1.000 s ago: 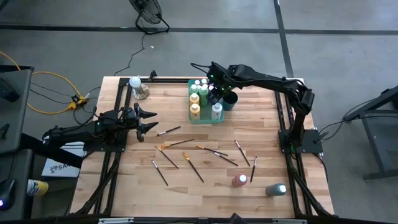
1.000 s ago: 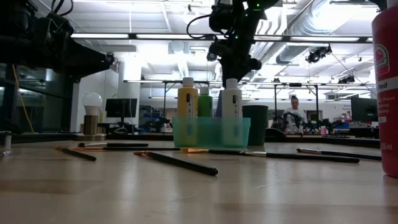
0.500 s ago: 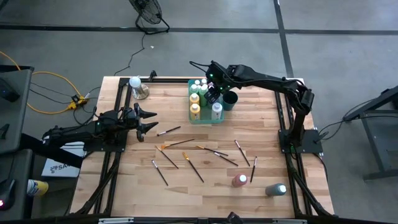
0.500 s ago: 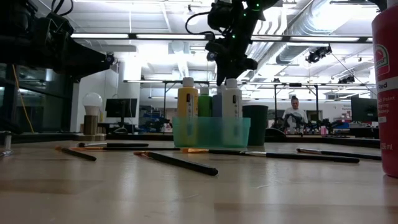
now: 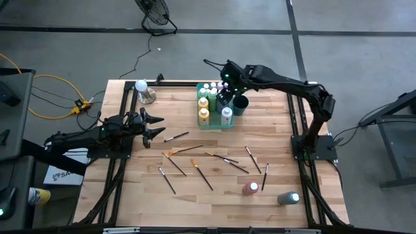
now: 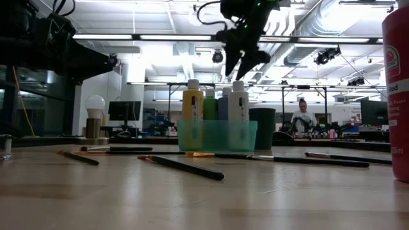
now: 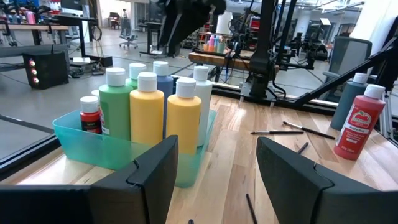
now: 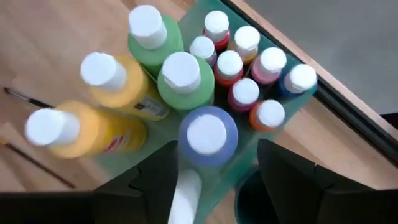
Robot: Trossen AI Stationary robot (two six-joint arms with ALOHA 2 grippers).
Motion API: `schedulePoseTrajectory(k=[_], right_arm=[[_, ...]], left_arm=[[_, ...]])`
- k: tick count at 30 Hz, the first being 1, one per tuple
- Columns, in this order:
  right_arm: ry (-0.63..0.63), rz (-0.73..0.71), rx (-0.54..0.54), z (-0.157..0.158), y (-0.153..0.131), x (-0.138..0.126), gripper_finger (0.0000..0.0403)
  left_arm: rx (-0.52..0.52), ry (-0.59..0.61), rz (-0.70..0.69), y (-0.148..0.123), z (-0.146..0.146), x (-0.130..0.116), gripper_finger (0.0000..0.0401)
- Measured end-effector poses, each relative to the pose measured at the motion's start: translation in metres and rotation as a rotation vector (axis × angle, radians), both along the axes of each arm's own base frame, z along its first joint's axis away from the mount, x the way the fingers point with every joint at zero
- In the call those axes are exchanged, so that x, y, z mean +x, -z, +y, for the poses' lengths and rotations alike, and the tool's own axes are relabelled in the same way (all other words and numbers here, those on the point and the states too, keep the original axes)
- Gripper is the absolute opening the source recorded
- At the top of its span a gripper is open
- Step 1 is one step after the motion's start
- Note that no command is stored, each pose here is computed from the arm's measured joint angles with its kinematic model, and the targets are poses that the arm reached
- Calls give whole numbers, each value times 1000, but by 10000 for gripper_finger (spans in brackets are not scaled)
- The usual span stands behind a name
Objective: Pick & Place Paint Supplies
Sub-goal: Put the dark blue paint bottle into the green bin
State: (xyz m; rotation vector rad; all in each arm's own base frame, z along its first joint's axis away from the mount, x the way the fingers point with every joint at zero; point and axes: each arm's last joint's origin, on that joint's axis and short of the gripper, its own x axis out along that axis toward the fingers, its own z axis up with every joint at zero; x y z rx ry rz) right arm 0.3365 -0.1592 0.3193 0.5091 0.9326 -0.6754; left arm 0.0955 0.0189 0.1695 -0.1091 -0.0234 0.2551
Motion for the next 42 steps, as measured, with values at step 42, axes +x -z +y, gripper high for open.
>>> schedulePoseTrajectory(k=[42], right_arm=[[331,304,519,210,-11,-75,220]], left_arm=[[0,0,0,0,0,0,211]])
